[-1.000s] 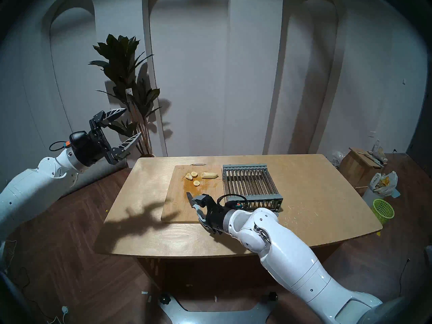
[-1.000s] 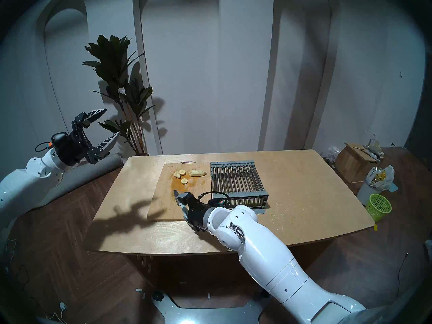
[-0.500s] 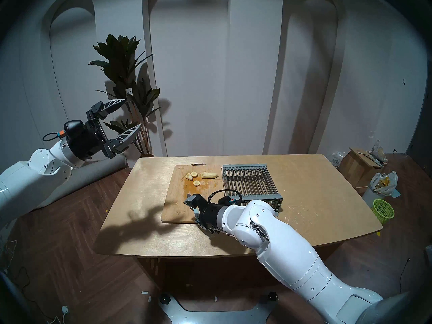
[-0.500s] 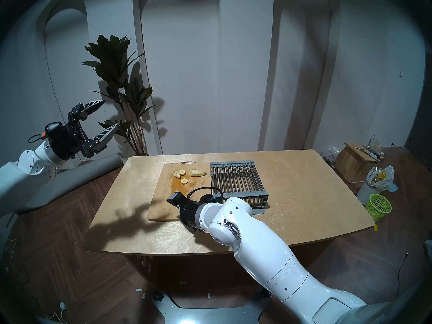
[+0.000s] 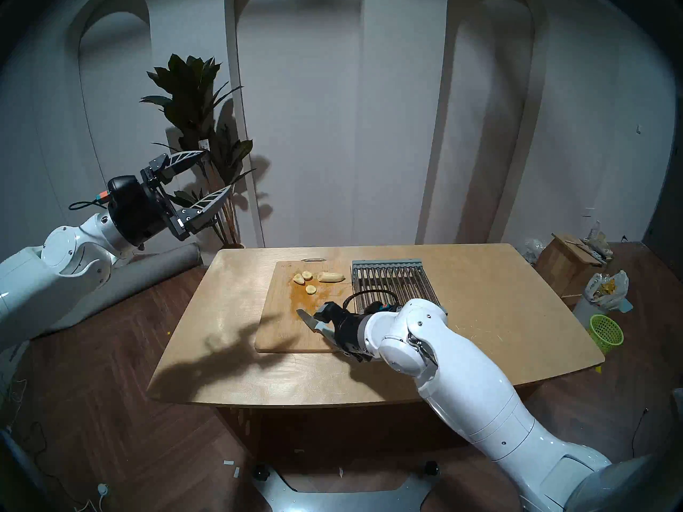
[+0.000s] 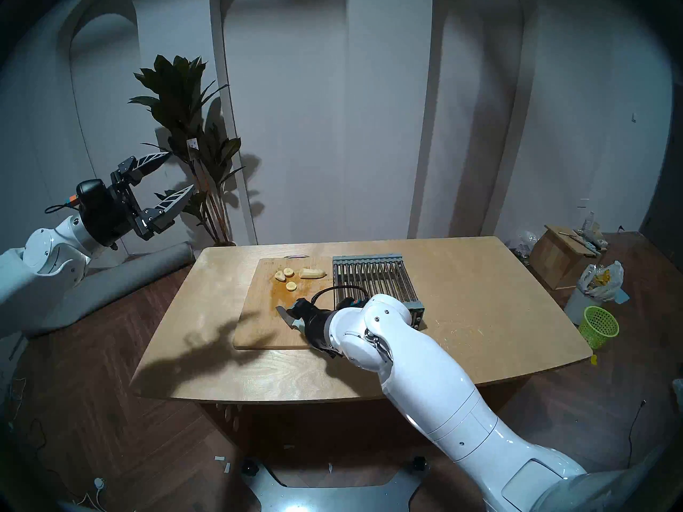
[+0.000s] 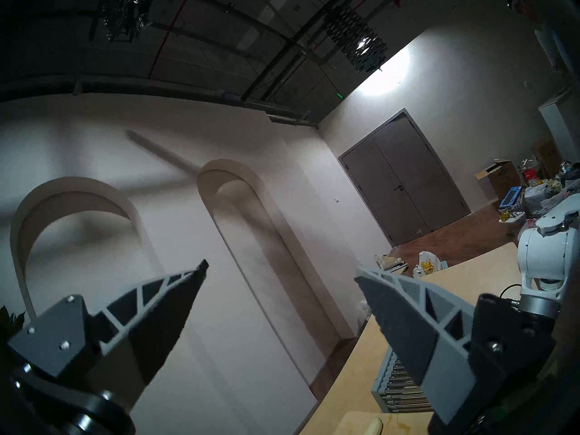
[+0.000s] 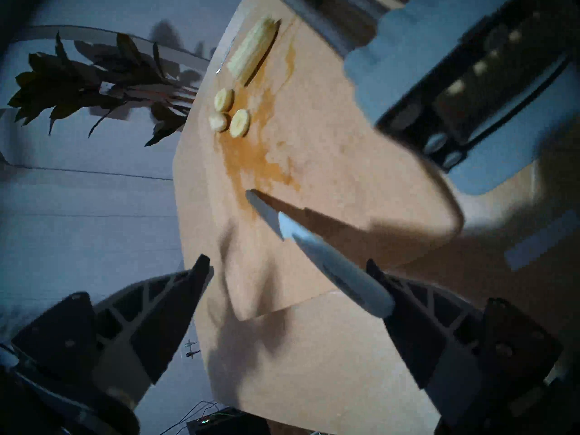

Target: Cut the banana into four pieces on the cutting board

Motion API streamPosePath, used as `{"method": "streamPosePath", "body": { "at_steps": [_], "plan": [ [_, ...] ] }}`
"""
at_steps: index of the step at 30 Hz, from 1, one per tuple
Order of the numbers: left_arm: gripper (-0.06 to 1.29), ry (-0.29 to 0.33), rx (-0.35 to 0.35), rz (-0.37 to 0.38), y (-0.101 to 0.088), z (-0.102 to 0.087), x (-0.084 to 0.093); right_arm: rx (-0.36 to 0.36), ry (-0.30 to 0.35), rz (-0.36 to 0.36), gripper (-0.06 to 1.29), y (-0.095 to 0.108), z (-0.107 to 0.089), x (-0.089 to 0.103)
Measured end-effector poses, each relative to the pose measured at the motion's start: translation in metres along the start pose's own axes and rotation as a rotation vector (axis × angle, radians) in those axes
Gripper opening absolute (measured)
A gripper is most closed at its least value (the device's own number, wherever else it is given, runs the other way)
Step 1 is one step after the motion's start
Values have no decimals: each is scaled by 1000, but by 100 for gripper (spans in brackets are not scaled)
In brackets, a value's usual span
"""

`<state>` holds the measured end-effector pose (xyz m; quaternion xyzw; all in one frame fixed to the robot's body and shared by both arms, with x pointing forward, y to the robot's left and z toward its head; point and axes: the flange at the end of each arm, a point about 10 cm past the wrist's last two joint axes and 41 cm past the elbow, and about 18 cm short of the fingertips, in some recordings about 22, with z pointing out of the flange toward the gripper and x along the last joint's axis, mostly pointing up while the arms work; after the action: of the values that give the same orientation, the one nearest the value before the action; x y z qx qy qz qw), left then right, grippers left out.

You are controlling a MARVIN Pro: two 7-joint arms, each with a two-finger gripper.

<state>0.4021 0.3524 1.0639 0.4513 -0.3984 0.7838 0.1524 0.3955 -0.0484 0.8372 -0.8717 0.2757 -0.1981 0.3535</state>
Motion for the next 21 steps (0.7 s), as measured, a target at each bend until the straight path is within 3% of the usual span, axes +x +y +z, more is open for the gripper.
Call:
{"method": "streamPosePath", "body": {
  "at_steps": [3,10,16,21],
  "plan": [
    [125,-31,13,-11,4,4,0,-44,1,16,124,5,6,6],
    [125,-128,71,-34,12,6,-9,-92,-8,32,124,-4,13,15],
    [125,-210,145,-32,13,4,-18,-137,-25,9,124,-16,19,16],
    [125,-240,199,-15,11,6,-17,-172,-40,-20,124,-24,20,12]
  ]
}}
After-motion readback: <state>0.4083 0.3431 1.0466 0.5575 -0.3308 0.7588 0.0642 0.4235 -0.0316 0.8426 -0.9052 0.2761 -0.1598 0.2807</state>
